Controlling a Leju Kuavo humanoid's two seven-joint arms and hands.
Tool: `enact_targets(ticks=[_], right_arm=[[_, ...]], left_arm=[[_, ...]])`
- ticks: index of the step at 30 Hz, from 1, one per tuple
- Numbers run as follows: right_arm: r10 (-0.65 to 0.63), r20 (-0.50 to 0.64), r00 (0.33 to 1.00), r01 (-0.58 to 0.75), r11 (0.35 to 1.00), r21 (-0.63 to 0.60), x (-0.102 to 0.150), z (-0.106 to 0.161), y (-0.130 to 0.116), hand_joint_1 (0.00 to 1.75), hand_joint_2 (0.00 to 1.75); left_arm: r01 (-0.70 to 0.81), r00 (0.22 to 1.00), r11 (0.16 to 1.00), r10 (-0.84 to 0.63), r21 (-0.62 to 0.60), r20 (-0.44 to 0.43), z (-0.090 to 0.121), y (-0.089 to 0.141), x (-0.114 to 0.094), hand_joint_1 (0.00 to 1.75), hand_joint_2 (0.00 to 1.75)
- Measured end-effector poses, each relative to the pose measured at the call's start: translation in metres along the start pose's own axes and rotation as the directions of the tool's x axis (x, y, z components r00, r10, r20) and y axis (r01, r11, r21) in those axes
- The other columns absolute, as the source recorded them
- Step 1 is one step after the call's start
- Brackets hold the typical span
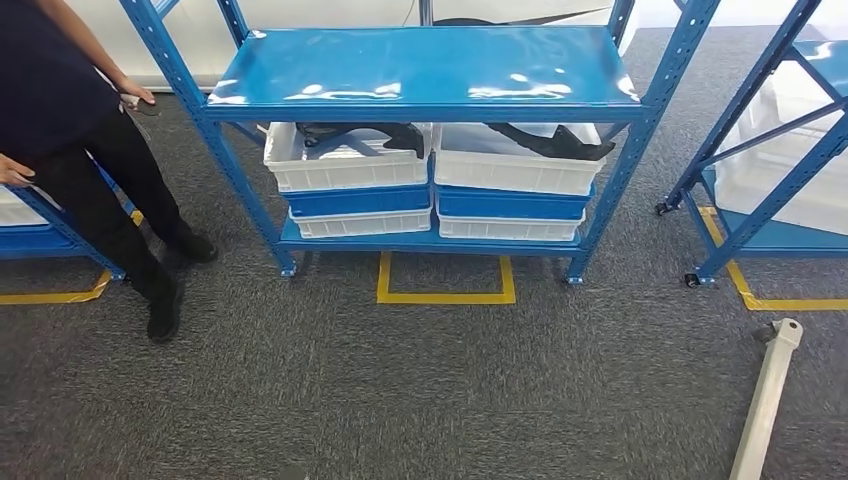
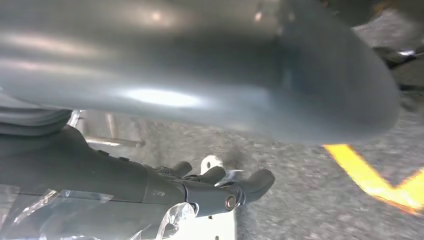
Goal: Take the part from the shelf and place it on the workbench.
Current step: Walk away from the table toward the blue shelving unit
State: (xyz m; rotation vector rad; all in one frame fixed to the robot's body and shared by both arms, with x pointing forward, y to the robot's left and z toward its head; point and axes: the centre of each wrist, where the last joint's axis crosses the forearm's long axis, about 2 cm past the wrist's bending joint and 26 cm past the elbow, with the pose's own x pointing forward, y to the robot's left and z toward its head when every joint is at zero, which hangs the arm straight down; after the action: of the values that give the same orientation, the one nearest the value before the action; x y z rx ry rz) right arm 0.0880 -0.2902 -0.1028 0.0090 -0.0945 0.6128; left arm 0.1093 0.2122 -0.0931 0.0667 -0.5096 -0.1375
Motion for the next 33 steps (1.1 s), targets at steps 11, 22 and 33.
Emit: enact_targets(ticks=[11, 22, 33], right_arm=[[-0.012, -0.020, 1.000, 0.012, 1.000, -0.007, -0.001, -0.001, 0.004, 0.00, 1.75], [-0.027, -0.013, 1.000, 0.027, 0.999, -0.023, -0.013, -0.002, 0.012, 0.00, 1.75], [-0.077, -0.031, 0.997, 0.077, 0.997, -0.001, -0.042, -0.004, 0.031, 0.00, 1.75]], left_arm=[[-0.004, 1.000, 1.000, 0.004, 0.011, -0.008, 0.000, 0.001, -0.001, 0.00, 1.75], [0.063, 0.997, 0.996, -0.065, -0.057, -0.038, 0.003, -0.003, -0.010, 0.00, 1.75], [0.078, 0.996, 0.990, -0.083, -0.114, -0.035, 0.005, -0.004, -0.013, 0.00, 1.75]])
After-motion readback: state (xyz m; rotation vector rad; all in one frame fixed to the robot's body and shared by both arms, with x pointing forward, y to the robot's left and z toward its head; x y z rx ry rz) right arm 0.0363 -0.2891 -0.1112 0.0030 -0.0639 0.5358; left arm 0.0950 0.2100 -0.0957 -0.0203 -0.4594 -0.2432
